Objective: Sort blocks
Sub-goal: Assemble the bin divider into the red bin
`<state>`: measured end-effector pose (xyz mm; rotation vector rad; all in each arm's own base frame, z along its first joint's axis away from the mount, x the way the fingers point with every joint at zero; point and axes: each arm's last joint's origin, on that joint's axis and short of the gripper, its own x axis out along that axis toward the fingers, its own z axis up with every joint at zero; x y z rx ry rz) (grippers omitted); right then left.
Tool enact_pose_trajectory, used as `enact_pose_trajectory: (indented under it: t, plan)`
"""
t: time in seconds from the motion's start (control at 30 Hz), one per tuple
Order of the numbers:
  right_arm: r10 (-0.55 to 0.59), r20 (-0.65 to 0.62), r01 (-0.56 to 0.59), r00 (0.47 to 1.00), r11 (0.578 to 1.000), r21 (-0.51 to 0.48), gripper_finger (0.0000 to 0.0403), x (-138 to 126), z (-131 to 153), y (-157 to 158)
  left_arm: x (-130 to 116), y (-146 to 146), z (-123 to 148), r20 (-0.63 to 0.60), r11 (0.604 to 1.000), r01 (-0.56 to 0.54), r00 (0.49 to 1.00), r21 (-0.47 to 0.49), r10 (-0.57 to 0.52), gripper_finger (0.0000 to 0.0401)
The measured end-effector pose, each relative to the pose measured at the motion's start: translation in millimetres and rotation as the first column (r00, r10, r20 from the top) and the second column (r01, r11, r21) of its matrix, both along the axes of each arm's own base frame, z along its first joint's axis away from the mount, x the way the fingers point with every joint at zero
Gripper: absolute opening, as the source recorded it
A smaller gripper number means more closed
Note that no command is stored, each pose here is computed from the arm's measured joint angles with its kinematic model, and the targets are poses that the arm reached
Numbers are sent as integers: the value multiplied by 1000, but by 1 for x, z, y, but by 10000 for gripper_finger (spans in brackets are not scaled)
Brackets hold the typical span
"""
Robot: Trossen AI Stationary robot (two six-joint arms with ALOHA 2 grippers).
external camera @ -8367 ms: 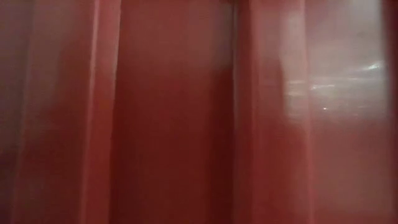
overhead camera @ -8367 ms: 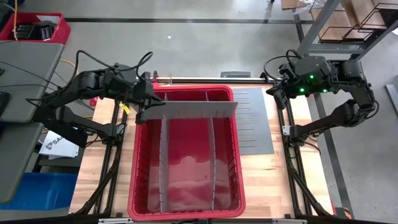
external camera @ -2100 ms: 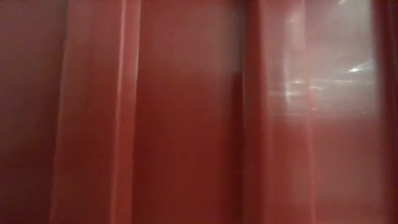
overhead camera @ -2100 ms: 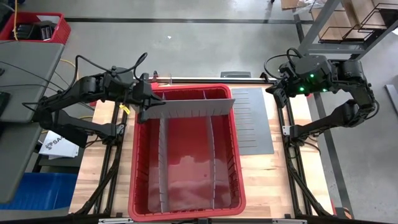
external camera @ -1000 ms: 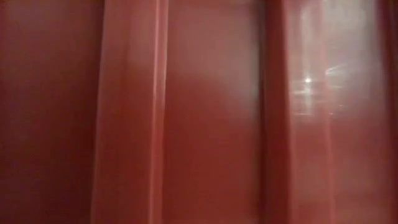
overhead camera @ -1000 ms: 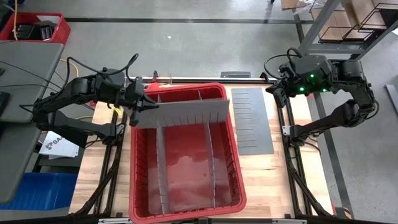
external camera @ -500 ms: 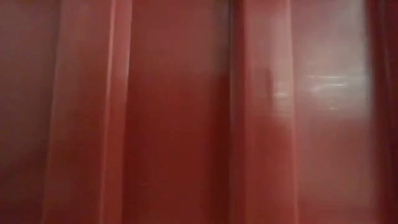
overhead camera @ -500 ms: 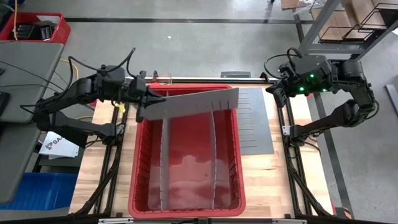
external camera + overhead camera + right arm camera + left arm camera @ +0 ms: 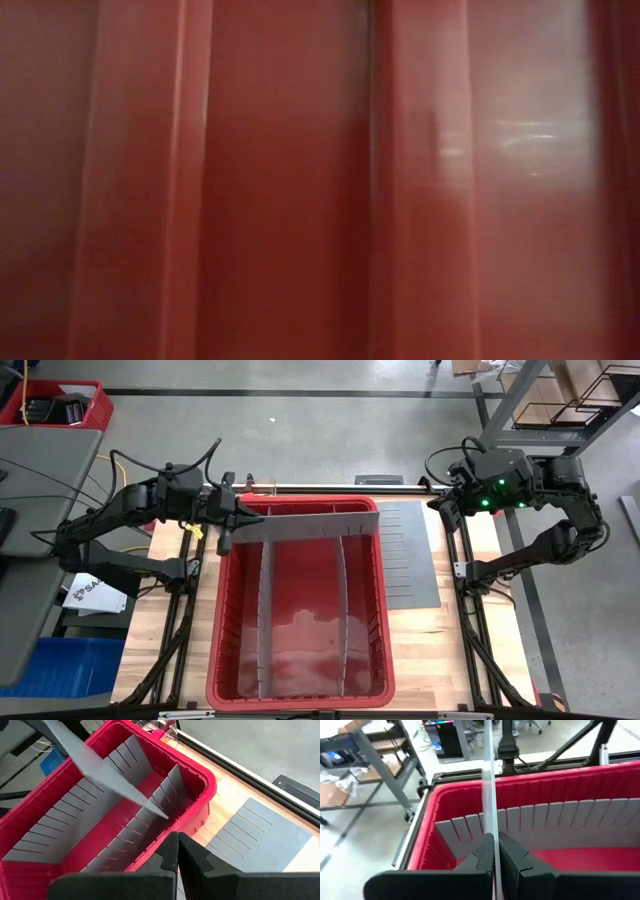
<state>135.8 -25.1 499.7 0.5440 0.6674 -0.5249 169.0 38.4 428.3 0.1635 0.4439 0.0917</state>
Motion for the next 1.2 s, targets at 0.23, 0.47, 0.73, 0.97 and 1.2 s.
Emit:
enact_pose_trajectory:
  t: [0.23,0.47,0.73,0.97,1.2]
  plan:
    - [-3,1,3,1000,1000,3,0,0,0,0,-10,-3,3,16,999,23,1000,-31,-23,0]
    - [-8,1,8,1000,1000,-1,0,0,0,0,-13,-3,1,-2,999,23,1000,-39,-23,0]
    - [-9,2,9,1000,1000,-2,0,0,0,0,-6,-1,0,-12,999,40,999,-32,-40,0]
    - [-10,2,10,1000,1000,-3,0,0,0,0,-6,-1,-1,-16,998,40,999,-50,-41,0]
    - [-12,2,12,1000,1000,-5,0,0,0,0,-7,-1,-4,-43,999,33,998,-40,-34,0]
